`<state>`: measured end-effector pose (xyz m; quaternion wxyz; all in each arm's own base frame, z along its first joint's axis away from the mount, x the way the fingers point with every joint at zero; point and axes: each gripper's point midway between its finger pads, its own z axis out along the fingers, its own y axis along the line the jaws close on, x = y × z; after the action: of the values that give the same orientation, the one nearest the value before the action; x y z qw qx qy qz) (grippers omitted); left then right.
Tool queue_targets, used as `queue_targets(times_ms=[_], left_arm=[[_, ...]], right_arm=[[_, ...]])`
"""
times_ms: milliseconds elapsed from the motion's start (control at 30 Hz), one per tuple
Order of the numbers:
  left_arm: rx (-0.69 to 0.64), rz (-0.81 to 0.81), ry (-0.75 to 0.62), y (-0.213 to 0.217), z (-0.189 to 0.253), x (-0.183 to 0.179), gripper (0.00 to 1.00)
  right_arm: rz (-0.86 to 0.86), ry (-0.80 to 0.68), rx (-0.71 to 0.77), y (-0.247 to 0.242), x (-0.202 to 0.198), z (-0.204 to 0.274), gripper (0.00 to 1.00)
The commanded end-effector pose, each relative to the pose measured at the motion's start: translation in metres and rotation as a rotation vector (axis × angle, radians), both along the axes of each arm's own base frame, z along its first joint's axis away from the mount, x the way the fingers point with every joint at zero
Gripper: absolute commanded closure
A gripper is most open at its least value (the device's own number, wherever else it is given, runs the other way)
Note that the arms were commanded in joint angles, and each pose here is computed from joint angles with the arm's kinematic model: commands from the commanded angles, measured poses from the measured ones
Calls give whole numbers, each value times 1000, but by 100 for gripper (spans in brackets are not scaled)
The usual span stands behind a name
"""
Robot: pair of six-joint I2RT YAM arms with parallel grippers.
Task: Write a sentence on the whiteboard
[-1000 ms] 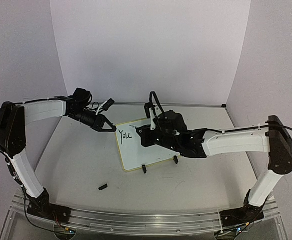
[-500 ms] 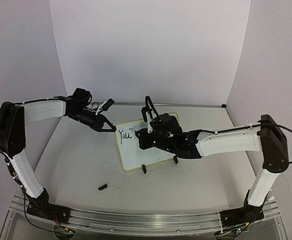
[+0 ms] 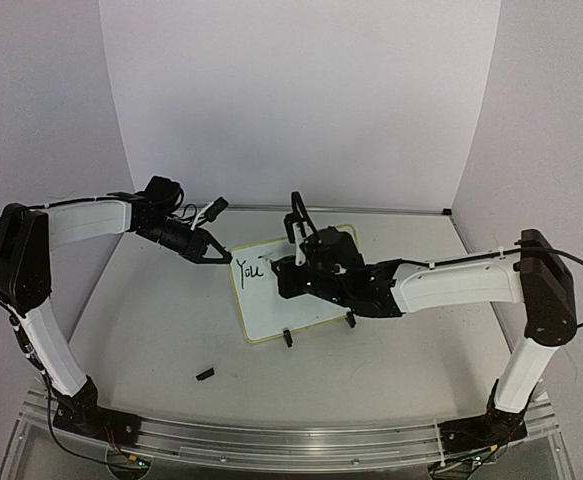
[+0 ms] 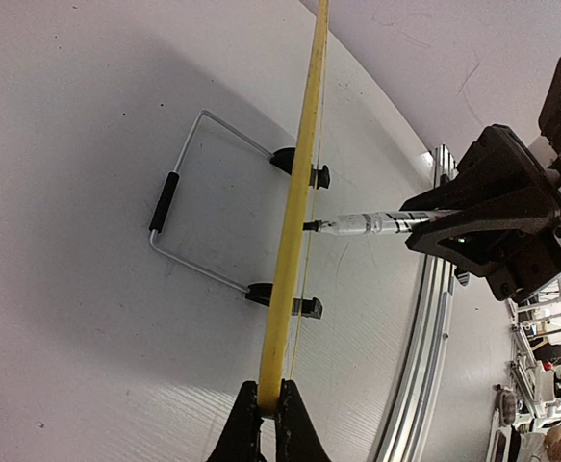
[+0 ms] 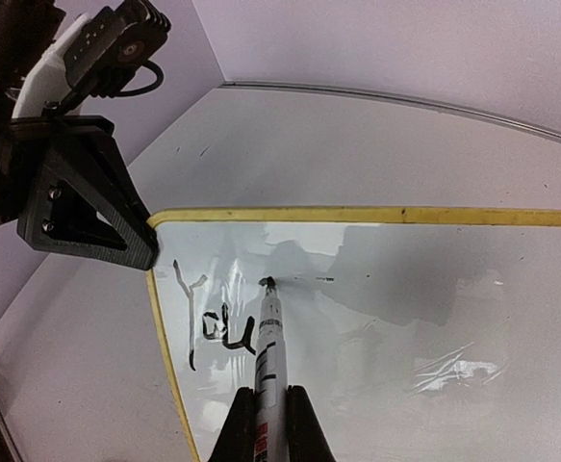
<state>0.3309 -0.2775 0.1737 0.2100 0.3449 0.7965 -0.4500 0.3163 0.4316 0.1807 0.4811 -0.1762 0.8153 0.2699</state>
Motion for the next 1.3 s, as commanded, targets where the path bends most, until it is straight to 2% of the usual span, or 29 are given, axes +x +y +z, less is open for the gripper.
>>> queue_targets(times_ms=[0,267,433,633,733,867,1267], left_arm=[[6,-24,-62,-4,9,3,100],[5,-24,-64,-4,10,3,100],[5,-23,-66,-4,11,3,100],[6,-23,-68,-4,11,3,100],[7,-23,-68,-4,10,3,100],[6,-23,-66,-4,10,3,100],[5,-24,-64,-5,9,3,100]], right_arm=[[-32,9,-1,-11,1,2,100],[-20,12,9,-13,-3,6,100],[54,15,25,-2,-10,7,100],[109,-24,114,0,-20,32,100],[82,-45,129,-7,-19,43,100],[17,-50,73,-17,-11,36,100],[6,-46,20,-9,-1,19,100]])
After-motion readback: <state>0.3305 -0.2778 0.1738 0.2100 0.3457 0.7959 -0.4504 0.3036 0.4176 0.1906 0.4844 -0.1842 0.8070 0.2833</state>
